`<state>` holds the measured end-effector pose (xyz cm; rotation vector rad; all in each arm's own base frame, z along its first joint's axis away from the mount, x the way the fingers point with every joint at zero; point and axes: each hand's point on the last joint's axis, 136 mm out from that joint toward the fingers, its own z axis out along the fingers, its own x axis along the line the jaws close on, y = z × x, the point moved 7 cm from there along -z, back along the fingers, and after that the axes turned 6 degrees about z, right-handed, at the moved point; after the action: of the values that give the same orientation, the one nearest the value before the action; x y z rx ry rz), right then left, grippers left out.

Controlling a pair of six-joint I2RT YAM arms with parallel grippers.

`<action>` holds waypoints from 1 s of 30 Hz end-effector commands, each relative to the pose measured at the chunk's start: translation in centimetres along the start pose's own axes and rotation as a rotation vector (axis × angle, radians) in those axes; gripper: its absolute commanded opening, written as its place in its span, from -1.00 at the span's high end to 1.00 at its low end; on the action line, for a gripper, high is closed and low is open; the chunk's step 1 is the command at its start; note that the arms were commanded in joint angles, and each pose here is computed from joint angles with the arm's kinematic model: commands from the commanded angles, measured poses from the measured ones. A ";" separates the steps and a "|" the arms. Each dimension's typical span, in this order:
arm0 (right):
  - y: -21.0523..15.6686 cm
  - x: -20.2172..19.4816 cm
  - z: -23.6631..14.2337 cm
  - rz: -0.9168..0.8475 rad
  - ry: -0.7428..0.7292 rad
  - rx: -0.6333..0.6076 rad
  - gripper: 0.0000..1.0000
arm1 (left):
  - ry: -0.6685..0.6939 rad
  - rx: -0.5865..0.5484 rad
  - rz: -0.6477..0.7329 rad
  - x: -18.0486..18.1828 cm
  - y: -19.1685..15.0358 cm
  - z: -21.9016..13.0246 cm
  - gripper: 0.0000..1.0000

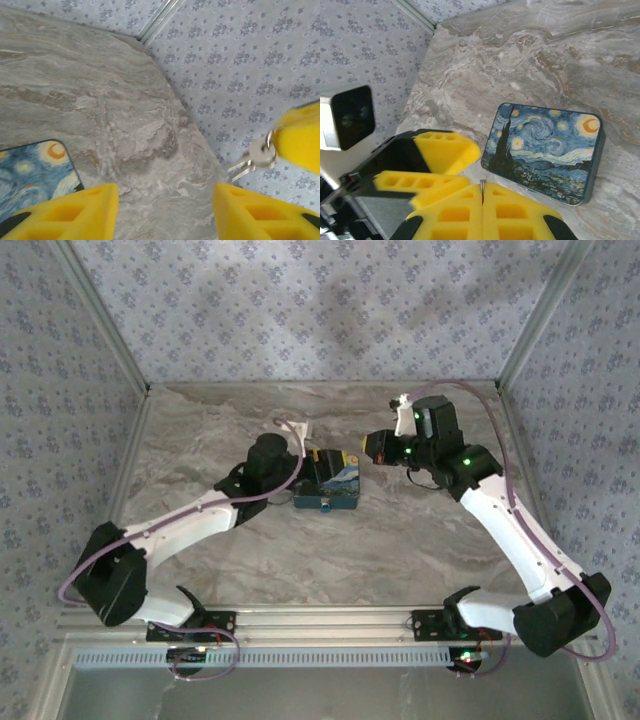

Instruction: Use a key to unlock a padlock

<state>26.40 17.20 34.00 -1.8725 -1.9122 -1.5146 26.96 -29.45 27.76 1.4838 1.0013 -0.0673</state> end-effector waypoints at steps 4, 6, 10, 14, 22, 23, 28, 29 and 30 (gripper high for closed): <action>0.1 1.6 -1.3 0.018 0.057 -0.016 1.00 | -0.183 -0.083 0.073 -3.1 2.4 0.3 0.05; 0.1 1.6 -1.2 0.022 0.059 -0.013 1.00 | -0.221 -0.087 0.088 -3.5 2.3 0.3 0.06; 0.0 1.7 -1.2 0.043 0.084 0.000 1.00 | -0.293 -0.090 0.107 -4.0 1.9 0.1 -0.07; 0.0 1.7 -1.3 0.051 0.110 0.020 1.00 | -0.366 -0.106 0.111 -4.6 1.6 -0.2 -0.15; 0.6 1.1 -1.7 0.086 0.123 0.004 1.00 | -0.408 -0.157 0.124 -4.7 1.2 -0.8 -0.29; 0.6 0.9 -1.8 0.112 0.124 0.002 1.00 | -0.405 -0.156 0.125 -4.6 1.2 -0.9 -0.26; 1.2 1.0 -2.0 0.124 0.148 -0.022 1.00 | -0.410 -0.151 0.139 -4.9 1.2 -1.3 -0.24; 1.2 1.1 -2.0 0.128 0.159 -0.017 1.00 | -0.409 -0.150 0.146 -5.0 1.3 -1.3 -0.27; 1.3 1.2 -1.9 0.131 0.166 -0.015 1.00 | -0.408 -0.152 0.150 -5.1 1.4 -1.3 -0.29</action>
<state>26.37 16.27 35.57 -1.8361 -1.7170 -1.5600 24.93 -31.16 29.64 1.3727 0.6546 -0.1938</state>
